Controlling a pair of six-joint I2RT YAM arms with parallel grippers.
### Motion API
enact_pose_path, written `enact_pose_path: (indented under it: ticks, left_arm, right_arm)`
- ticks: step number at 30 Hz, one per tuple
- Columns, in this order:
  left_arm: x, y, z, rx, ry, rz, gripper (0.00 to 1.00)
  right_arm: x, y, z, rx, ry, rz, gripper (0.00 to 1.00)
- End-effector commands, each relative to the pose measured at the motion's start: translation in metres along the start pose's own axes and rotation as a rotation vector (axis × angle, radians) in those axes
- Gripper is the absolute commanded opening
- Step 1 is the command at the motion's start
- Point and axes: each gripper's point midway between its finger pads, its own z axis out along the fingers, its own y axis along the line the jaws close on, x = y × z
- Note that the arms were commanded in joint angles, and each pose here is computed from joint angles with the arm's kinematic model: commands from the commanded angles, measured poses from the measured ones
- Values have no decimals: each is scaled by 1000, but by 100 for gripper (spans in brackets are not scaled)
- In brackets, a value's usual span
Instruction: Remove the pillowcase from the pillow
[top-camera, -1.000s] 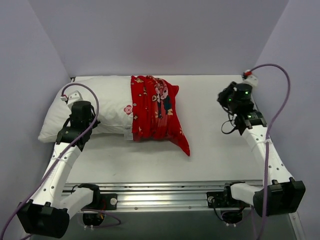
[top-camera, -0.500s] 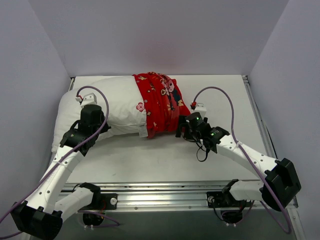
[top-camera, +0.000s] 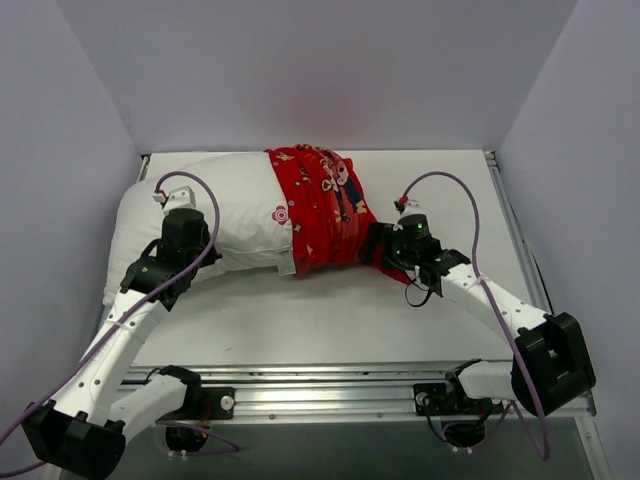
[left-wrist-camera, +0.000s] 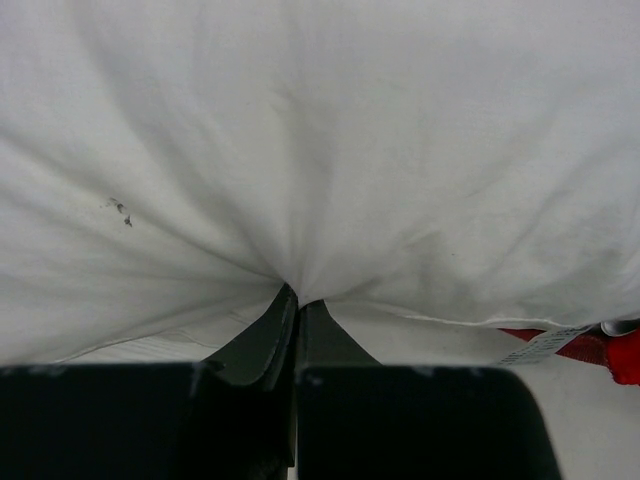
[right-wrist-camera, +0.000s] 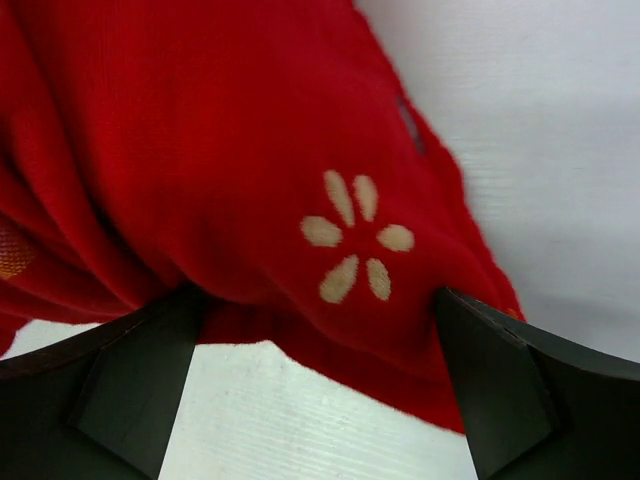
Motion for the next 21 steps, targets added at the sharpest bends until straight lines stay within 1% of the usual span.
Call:
enact_pose_path:
  ticks: [1,3,4,6,7,8,9,10,11,12,13,14,15,16,17,19,21]
  left_arm:
    - [-44,-15,-14,50,-123,-36,2]
    - [-44,-15,-13,47,-123,-34,2]
    - [-44,-14,-13,43,-123,-32,2]
    - [-46,-11,-13,26,-132,-33,2]
    - [-48,-9,-13,18,-139,-37,2]
    - [-50,-8,-14,12,-147,-40,2]
    - [-54,-5,-14,-6,-162,-45,2]
    - [-56,-3,-15,-17,-170,-47,2]
    - [-59,0,-15,-30,-176,-50,2]
    - [-61,6,-14,-55,-178,-57,2]
    - [-66,11,-15,-77,-192,-65,2]
    - [-70,16,-16,-96,-202,-71,2]
    - [-75,26,-15,-131,-211,-86,2]
    - [-79,31,-15,-149,-219,-102,2]
    - [-86,36,-17,-160,-232,-117,2]
    - [-93,49,-15,-200,-244,-145,2]
    - [-103,56,-18,-221,-265,-165,2]
  right_arm:
    - [6,37,8,-194,52,-98,96]
    - [11,31,15,-173,67,-107,93]
    - [11,27,17,-154,63,-104,84]
    - [6,12,21,-79,41,-99,69]
    - [3,3,22,-40,30,-91,46]
    - [2,-7,23,2,30,-84,32]
    - [-9,-19,24,62,2,-71,19]
    - [-19,-39,23,119,-13,-22,0]
    - [-25,-52,21,157,-11,12,0]
    - [-43,-61,18,173,-42,54,0]
    - [-58,-75,12,201,-72,129,0]
    - [-79,-112,-5,281,-118,226,0]
    - [-98,-127,-17,313,-171,282,0]
    - [-130,-142,-38,354,-264,337,0]
    - [-154,-172,-70,431,-371,436,0]
    - [-192,-193,-118,502,-529,512,0]
    - [-210,-213,-161,574,-653,598,0]
